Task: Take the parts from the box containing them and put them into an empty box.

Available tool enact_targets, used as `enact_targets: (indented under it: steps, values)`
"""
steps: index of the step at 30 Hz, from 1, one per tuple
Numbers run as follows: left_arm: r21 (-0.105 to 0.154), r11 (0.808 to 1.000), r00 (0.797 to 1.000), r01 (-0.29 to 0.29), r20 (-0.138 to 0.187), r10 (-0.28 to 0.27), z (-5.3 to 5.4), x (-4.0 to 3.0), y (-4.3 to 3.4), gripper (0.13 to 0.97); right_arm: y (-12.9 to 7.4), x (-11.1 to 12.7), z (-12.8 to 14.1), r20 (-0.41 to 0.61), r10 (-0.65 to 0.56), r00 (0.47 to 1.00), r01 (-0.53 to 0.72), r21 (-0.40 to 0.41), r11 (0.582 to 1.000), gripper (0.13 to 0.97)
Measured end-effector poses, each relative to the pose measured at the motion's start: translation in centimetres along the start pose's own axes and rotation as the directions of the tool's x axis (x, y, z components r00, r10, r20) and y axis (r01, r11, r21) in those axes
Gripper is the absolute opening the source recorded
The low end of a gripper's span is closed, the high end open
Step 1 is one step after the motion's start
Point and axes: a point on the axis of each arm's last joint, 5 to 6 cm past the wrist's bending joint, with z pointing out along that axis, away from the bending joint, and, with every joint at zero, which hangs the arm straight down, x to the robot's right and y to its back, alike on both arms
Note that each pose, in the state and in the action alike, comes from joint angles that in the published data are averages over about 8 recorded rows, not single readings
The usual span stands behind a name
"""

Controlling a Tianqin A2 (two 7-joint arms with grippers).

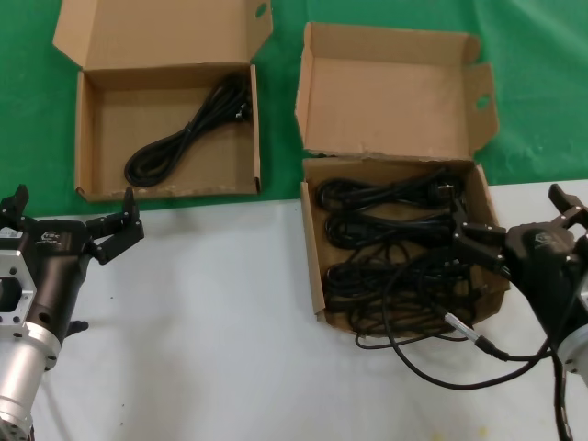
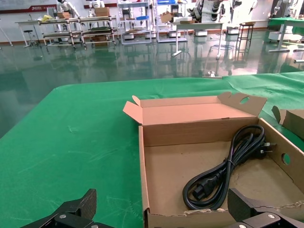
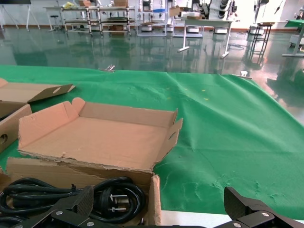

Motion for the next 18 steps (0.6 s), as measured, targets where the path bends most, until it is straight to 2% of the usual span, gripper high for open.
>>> enact_targets:
  steps: [18]
  values:
    - [0.0, 1.0, 1.0, 0.0, 0.0, 0.0, 0.0, 0.0, 0.0, 0.966, 0.0, 0.0, 0.0, 0.0, 0.0, 1.0, 0.0, 0.0, 1.0, 0.966]
